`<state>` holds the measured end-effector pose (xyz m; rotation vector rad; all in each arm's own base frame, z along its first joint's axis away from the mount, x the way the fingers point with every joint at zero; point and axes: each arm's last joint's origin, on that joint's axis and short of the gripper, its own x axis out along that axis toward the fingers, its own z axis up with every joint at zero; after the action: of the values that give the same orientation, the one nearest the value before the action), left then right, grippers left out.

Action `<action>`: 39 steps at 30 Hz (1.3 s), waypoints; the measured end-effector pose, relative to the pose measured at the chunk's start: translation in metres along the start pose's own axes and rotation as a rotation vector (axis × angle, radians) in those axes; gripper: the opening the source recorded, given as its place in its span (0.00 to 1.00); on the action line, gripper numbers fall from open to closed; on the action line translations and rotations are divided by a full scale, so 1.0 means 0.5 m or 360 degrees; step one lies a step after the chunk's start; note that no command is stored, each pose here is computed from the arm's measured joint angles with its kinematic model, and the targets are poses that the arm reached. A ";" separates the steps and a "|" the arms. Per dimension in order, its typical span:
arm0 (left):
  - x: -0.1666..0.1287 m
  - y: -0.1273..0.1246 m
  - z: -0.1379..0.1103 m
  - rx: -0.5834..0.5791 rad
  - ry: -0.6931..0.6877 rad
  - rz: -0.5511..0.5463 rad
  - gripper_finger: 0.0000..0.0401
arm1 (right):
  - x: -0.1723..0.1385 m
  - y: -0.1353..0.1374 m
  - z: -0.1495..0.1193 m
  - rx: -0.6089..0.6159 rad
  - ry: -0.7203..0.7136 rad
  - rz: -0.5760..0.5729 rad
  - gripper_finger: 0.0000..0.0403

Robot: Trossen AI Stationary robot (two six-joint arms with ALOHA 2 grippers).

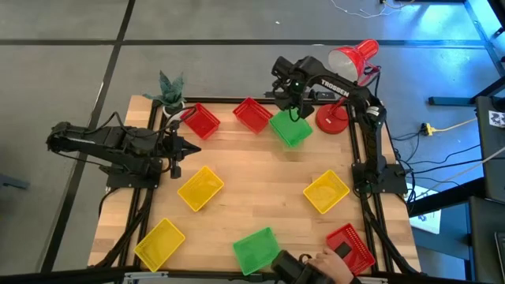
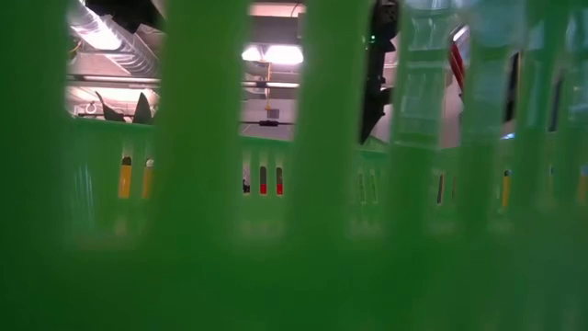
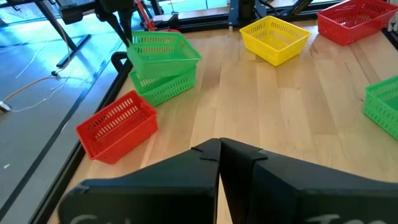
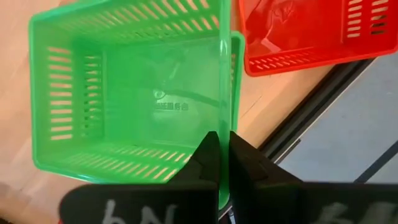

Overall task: Stack baskets by color
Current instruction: Stack the middle green bin on the top green bin

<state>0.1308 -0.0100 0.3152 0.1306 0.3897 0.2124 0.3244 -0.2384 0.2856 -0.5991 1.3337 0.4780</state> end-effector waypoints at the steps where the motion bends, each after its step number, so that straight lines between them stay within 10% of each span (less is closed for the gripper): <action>1: 0.000 0.000 0.000 0.0000 -0.0001 0.0000 0.00 | 0.002 -0.001 0.000 0.0000 -0.0004 -0.0003 0.02; 11: 0.000 0.000 0.001 -0.0004 -0.0011 0.0000 0.00 | 0.004 -0.012 0.004 0.0152 -0.0049 -0.0094 0.19; 28: 0.000 0.000 0.001 -0.0002 -0.0011 0.0000 0.00 | -0.002 -0.045 0.023 0.0168 -0.0383 -0.0299 0.21; 39: 0.000 0.000 0.001 -0.0002 -0.0011 0.0000 0.00 | 0.104 -0.059 0.017 0.0215 -0.0171 -0.0075 0.21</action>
<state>0.1311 -0.0100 0.3159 0.1299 0.3828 0.2123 0.3587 -0.2561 0.2393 -0.4853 1.2365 0.3733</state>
